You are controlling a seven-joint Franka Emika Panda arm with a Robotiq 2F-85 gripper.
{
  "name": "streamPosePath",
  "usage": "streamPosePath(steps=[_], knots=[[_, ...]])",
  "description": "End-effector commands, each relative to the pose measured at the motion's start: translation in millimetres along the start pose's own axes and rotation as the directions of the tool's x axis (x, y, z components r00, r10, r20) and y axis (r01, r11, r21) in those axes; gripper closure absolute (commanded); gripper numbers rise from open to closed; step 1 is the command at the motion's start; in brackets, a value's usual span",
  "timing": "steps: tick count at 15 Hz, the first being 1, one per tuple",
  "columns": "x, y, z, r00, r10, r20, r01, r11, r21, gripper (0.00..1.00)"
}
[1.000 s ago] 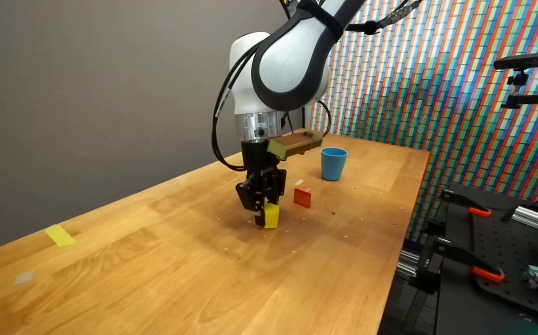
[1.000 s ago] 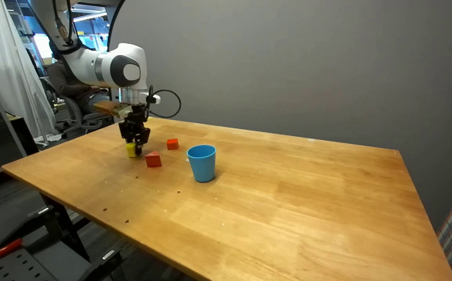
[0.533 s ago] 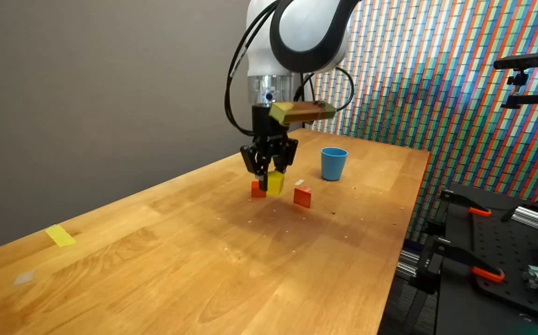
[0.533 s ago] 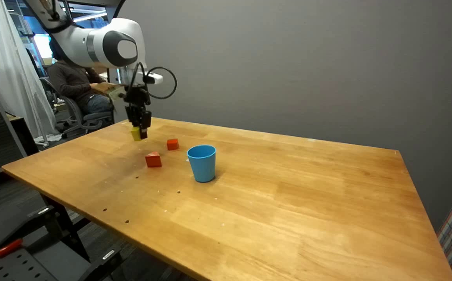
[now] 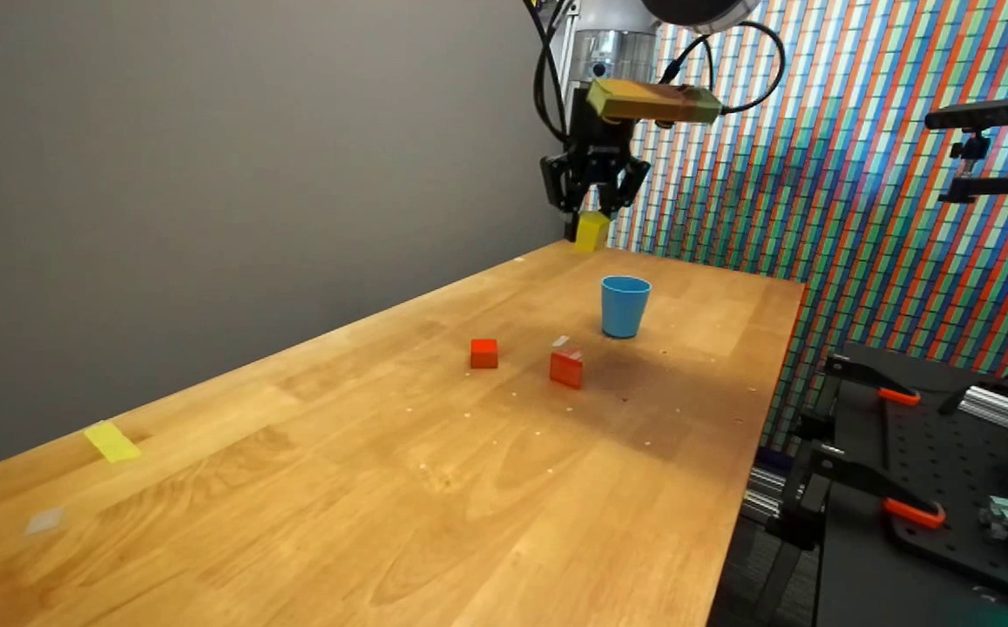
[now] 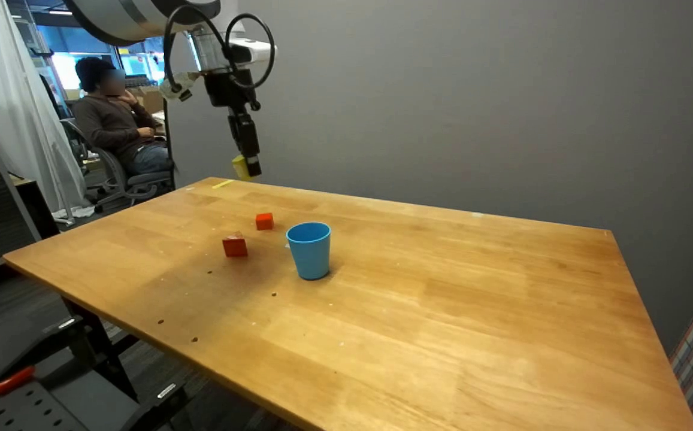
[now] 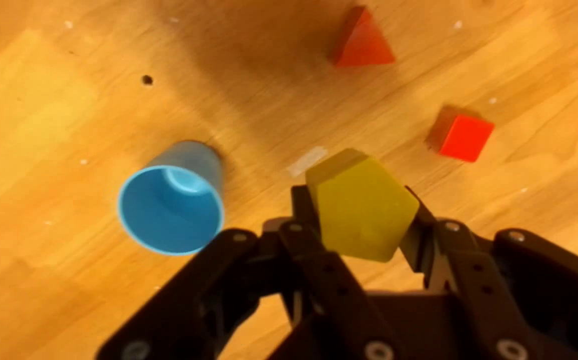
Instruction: Put the yellow block inside the light blue cup
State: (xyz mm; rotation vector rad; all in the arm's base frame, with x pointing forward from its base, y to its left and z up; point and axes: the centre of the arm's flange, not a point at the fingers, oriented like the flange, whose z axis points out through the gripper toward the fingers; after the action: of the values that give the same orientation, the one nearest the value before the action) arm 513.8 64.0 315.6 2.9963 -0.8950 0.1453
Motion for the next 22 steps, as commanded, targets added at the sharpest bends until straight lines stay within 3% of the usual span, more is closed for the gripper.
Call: streamPosePath(steps=[1, 4, 8, 11, 18, 19, 20, 22], knots=[[19.2, 65.5, -7.2, 0.980, 0.191, -0.061, -0.192, 0.981, -0.013, 0.81], [45.5, 96.6, 9.2, 0.946, 0.315, -0.068, -0.319, 0.947, -0.045, 0.81], [64.7, 108.3, 38.0, 0.924, 0.381, -0.039, -0.383, 0.920, -0.085, 0.81], [74.2, 103.6, 60.0, 0.928, 0.372, -0.019, -0.372, 0.920, -0.126, 0.81], [94.6, 85.1, 89.4, 0.938, 0.346, -0.007, -0.344, 0.929, -0.133, 0.81], [95.0, 83.0, 91.2, 0.939, 0.345, -0.003, -0.343, 0.931, -0.127, 0.31], [92.0, 81.8, 90.6, 0.939, 0.343, 0.005, -0.340, 0.934, -0.111, 0.30], [78.3, 77.9, 82.4, 0.943, 0.332, 0.011, -0.331, 0.941, -0.063, 0.16]])
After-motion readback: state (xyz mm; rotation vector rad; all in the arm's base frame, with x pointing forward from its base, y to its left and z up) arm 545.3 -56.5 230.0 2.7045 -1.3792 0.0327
